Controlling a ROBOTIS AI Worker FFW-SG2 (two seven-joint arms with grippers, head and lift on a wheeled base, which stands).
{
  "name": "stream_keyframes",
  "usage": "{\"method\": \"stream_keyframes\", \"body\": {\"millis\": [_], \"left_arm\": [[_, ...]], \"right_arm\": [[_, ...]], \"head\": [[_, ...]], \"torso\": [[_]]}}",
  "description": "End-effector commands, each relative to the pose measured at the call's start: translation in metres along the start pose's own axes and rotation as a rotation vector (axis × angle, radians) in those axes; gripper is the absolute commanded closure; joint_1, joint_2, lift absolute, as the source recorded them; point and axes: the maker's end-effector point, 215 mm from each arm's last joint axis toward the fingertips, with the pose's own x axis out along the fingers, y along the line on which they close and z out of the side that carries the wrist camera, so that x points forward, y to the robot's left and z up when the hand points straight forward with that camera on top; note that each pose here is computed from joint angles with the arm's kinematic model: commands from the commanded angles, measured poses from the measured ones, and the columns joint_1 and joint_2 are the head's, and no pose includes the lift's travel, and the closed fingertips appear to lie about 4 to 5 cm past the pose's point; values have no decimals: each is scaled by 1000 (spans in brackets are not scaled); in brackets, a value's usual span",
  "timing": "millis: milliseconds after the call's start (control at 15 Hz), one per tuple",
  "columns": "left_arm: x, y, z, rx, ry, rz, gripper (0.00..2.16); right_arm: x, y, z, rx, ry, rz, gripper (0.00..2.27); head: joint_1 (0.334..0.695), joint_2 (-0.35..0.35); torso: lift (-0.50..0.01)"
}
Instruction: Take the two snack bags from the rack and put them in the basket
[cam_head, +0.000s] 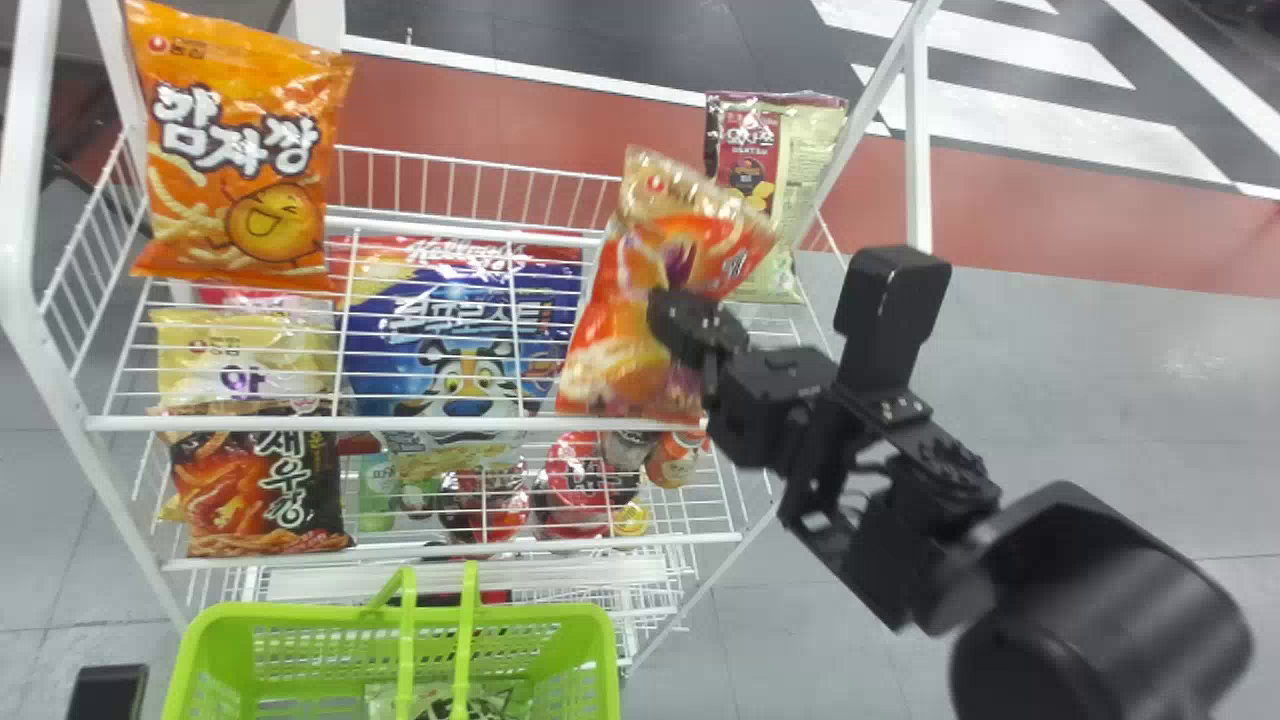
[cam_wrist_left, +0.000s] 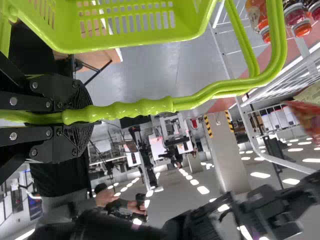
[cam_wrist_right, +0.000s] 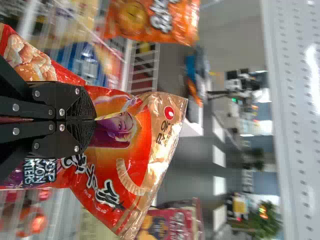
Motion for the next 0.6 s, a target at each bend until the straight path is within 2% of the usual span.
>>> {"method": "stream_keyframes", "body": {"millis": [0, 133, 200, 333, 533], "left_arm": [[0, 1, 1, -4, -3, 1, 2138], [1, 0, 0, -3, -5, 2, 2138], [0, 0, 0, -4, -6, 3, 2138], [-5, 3, -5, -19, -19, 12, 2138], [0, 0, -6, -22, -19, 5, 2138]], "right_arm": [[-36, 14, -40, -69, 178, 21, 2246], [-84, 23, -104, -113, 446, 30, 2246], [-107, 34, -127, -88, 537, 54, 2246], [-120, 51, -139, -77, 577, 100, 2246], [-133, 95, -165, -1, 642, 248, 2246]], "head": [[695, -350], [695, -350], [695, -350], [695, -350], [695, -350]], "torso": [[-11], [-11], [-11], [-11], [-11]]}}
